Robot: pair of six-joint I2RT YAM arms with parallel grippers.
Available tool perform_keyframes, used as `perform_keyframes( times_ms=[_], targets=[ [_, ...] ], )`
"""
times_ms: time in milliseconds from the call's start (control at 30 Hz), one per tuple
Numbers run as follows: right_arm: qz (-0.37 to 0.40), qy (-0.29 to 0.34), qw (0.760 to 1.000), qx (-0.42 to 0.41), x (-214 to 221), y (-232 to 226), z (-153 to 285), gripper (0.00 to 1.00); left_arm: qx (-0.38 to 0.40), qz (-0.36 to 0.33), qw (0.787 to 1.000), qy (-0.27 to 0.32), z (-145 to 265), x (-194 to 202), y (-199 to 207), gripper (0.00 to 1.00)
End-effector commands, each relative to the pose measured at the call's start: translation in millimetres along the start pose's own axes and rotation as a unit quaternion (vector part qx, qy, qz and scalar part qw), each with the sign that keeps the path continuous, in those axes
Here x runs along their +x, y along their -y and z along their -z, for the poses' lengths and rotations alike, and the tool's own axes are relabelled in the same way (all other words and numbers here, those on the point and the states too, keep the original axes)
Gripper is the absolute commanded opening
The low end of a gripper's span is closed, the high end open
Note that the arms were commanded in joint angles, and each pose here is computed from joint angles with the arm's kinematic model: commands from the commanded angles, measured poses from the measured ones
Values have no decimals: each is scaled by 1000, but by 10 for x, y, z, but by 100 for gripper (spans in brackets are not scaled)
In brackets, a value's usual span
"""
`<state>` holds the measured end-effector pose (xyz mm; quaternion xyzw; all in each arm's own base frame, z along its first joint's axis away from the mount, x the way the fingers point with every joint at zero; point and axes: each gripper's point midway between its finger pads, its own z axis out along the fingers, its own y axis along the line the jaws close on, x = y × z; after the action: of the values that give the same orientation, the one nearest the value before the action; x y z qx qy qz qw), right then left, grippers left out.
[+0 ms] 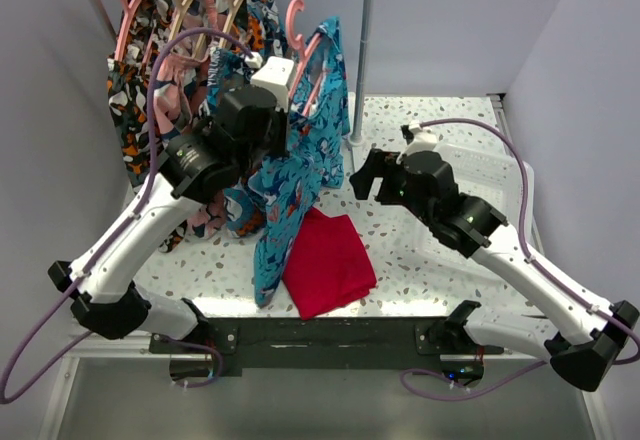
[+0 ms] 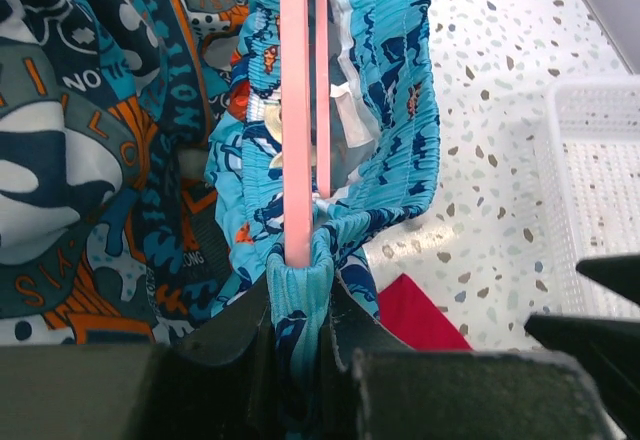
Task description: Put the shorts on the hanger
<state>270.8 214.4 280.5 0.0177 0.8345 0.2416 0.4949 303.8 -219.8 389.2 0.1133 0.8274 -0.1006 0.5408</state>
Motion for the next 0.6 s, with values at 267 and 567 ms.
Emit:
perform_keyframes(
  times_ms=[267, 567],
  targets=[
    [-25, -11, 999, -40, 98, -101, 42, 85, 33, 52, 991, 115, -143, -1015, -116, 0],
    [-25, -9, 999, -46, 94, -127, 24, 85, 18, 56, 991, 120, -323, -1186, -234, 0]
  ],
)
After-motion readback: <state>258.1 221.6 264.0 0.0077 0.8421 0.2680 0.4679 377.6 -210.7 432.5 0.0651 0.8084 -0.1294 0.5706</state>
